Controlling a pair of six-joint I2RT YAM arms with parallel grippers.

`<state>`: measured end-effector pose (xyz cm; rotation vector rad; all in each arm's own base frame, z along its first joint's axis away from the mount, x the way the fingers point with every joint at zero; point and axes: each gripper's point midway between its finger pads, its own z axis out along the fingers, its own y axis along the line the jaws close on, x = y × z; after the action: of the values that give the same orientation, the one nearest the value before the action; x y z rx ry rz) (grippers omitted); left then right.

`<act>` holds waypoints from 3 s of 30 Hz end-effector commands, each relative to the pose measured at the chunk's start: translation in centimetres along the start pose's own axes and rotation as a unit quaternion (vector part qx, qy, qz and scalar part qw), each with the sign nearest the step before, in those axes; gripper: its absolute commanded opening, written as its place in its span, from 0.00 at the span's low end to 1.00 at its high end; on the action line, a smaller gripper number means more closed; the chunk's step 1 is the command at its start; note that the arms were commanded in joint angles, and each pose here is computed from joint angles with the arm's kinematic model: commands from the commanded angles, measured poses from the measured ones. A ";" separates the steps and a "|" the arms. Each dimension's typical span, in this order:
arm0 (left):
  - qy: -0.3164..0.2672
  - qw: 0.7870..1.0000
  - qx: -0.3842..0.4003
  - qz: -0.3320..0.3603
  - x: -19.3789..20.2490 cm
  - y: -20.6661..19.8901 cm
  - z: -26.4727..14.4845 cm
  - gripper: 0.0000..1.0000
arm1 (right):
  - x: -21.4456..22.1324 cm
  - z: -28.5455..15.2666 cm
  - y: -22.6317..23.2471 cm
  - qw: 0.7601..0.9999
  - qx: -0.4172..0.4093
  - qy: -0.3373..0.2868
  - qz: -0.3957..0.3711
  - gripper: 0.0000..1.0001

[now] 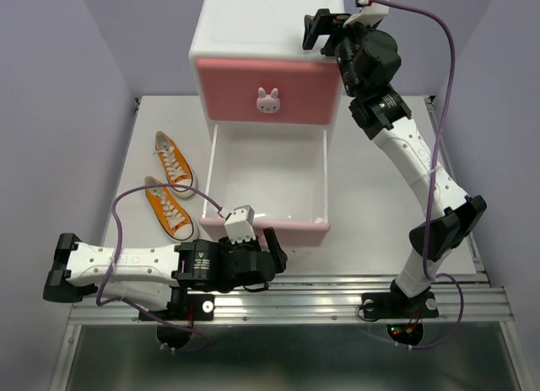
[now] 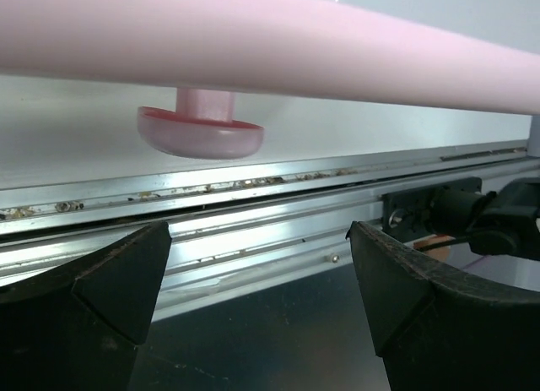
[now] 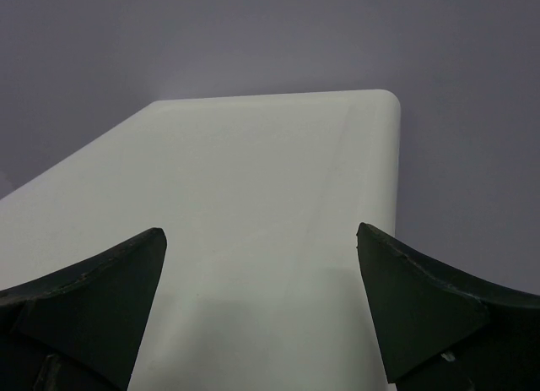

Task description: Place and organize the shoes in the shoe cabinet

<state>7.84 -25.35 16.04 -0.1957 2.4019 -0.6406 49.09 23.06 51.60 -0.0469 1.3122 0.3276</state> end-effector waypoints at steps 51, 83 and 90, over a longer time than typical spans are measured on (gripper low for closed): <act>-0.291 0.943 -0.092 -0.133 -35.2 4.5 -7.1 0.99 | 2.9 3.0 3.9 0.996 -0.040 0.076 0.024 1.00; -0.237 0.921 -0.233 -0.204 -37.0 18.7 -1.6 0.99 | -3.5 -8.6 -20.9 0.954 0.295 0.043 0.027 1.00; -0.217 0.931 -0.249 -0.158 -39.0 22.9 4.0 0.99 | 4.6 -11.5 -21.5 0.941 0.308 0.137 0.041 1.00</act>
<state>38.18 3.57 24.37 -0.9886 2.0705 -0.0874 47.12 1.08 41.38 0.4451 1.6438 -0.0809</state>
